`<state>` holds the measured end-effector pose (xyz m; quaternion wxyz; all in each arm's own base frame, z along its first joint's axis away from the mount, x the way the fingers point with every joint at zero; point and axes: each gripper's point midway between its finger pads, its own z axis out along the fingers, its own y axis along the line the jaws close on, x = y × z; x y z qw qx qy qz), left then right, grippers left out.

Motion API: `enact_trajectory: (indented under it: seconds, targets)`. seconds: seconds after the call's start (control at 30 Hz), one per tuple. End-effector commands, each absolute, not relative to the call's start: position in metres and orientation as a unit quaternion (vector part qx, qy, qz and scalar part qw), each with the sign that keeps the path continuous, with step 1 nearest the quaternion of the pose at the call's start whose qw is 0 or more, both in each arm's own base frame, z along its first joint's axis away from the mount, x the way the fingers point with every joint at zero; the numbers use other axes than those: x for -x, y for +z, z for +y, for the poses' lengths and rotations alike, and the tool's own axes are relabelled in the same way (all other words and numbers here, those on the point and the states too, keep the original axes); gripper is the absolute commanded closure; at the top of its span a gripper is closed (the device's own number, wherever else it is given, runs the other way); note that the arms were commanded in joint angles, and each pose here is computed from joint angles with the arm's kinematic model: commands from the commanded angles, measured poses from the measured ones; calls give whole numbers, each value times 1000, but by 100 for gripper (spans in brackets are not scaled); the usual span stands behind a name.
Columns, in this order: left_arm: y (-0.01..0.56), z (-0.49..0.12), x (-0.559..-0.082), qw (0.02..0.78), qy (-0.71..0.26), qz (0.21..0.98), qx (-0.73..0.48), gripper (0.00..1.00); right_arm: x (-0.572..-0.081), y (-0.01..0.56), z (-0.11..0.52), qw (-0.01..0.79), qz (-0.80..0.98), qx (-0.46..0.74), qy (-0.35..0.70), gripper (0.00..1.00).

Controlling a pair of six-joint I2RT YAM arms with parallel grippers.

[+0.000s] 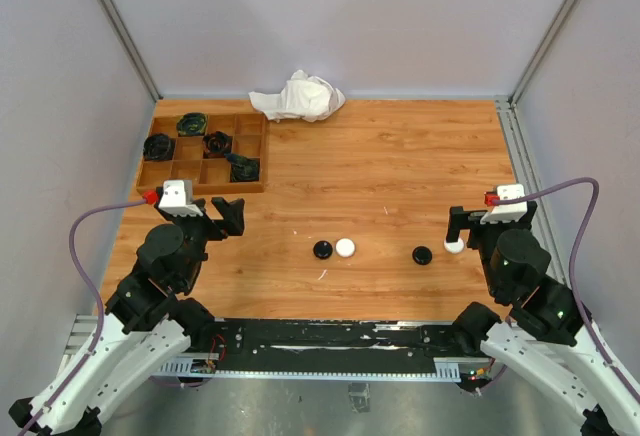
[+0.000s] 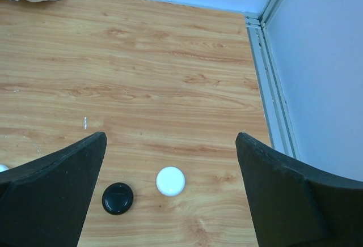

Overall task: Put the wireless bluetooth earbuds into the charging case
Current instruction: Reset both arms

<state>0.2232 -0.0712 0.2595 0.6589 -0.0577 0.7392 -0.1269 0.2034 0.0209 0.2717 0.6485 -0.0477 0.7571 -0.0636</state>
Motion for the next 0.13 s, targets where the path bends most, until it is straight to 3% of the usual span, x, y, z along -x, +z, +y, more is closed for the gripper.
enact_trajectory:
  seconds: [0.0,0.1]
  targets:
    - [270,-65,-226,674,-117,726,72,1,-204,279,19,663,745,39,-58,1]
    - [268,-65,-226,672,-116,728,70,1,-204,280,19,666,743,39,-58,2]
